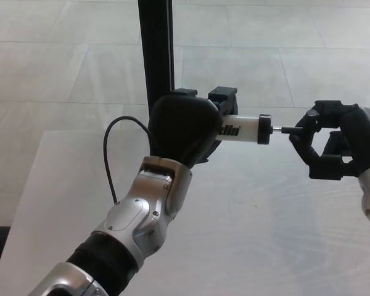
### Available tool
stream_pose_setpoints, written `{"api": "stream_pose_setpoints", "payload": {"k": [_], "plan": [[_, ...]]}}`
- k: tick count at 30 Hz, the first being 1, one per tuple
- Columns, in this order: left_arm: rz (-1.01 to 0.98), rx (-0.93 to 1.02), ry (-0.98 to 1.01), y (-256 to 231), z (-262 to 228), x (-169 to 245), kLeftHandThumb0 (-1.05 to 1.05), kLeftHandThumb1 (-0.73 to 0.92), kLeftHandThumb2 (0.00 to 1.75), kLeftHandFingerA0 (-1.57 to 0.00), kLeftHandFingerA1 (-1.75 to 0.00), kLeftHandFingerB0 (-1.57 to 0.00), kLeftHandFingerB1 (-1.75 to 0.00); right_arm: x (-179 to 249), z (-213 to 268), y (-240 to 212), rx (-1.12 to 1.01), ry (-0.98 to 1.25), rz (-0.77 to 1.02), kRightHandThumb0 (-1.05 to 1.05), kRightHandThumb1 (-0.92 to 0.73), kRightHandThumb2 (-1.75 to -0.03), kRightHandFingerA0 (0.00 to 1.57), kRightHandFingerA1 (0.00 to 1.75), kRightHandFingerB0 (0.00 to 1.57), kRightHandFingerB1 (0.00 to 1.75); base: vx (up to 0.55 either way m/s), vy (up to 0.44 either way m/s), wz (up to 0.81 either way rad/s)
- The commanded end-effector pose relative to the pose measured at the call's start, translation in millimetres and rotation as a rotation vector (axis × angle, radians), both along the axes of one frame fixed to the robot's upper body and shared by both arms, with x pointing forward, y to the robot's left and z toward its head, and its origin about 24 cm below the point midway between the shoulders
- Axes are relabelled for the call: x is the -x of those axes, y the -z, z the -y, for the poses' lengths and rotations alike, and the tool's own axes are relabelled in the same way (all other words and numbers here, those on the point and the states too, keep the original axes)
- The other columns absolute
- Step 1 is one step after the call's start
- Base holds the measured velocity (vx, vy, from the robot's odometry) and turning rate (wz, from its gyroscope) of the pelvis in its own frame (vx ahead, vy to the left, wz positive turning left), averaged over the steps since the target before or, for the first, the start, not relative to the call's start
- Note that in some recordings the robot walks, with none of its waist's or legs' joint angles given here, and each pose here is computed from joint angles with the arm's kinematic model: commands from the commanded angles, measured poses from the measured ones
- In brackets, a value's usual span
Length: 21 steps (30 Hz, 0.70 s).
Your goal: The robot uses its left hand to lift the air pump kept on the middle of the desk and use the right hand to pull out the handle
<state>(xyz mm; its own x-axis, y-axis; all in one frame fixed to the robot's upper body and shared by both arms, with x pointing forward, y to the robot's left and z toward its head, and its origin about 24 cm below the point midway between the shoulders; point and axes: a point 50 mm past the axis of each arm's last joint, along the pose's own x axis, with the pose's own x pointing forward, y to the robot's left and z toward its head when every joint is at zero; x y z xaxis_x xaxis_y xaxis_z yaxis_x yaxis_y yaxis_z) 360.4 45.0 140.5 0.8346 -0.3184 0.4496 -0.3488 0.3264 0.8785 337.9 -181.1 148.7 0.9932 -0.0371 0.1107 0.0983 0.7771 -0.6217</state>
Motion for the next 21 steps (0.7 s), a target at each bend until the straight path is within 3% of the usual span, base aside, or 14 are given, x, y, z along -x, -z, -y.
{"api": "stream_pose_setpoints", "payload": {"k": [1,6,7,13,14,21], "plan": [[0.028,0.010,-0.027,2,-11,-1,-0.09,0.62,0.79,-0.87,-1.75,-0.62,-1.48,-1,15,-8,0.032,0.082,0.024,-0.21,-0.44,-1.13,0.92,1.72,0.83,1.53,0.00,0.000,0.00],[0.040,0.000,-0.039,2,-15,-2,-0.10,0.62,0.75,-0.87,-1.75,-0.63,-1.45,-1,21,-10,0.028,0.096,0.028,-0.21,-0.43,-1.16,0.94,1.72,0.84,1.53,0.00,0.000,0.00],[0.044,-0.004,-0.038,3,-17,-3,-0.12,0.63,0.76,-0.85,-1.70,-0.66,-1.39,-1,23,-10,0.027,0.099,0.027,-0.21,-0.47,-1.06,0.93,1.73,0.84,1.54,0.00,0.000,0.00],[0.049,-0.015,-0.047,7,-23,-3,-0.13,0.62,0.79,-0.87,-1.71,-0.66,-1.41,0,31,-13,0.044,0.114,0.047,-0.20,-0.50,-0.95,0.96,1.69,0.86,1.50,0.00,0.000,0.00],[0.042,-0.024,-0.050,8,-25,-3,-0.13,0.63,0.79,-0.86,-1.74,-0.64,-1.43,1,33,-13,0.046,0.121,0.044,-0.19,-0.48,-1.06,0.95,1.69,0.85,1.50,0.00,0.000,0.00],[0.041,-0.021,-0.067,15,-38,-4,-0.13,0.62,0.79,-0.86,-1.68,-0.70,-1.34,1,48,-14,0.016,0.146,0.059,-0.16,-0.41,-1.14,0.97,1.60,0.90,1.45,0.00,0.000,0.00]]}}
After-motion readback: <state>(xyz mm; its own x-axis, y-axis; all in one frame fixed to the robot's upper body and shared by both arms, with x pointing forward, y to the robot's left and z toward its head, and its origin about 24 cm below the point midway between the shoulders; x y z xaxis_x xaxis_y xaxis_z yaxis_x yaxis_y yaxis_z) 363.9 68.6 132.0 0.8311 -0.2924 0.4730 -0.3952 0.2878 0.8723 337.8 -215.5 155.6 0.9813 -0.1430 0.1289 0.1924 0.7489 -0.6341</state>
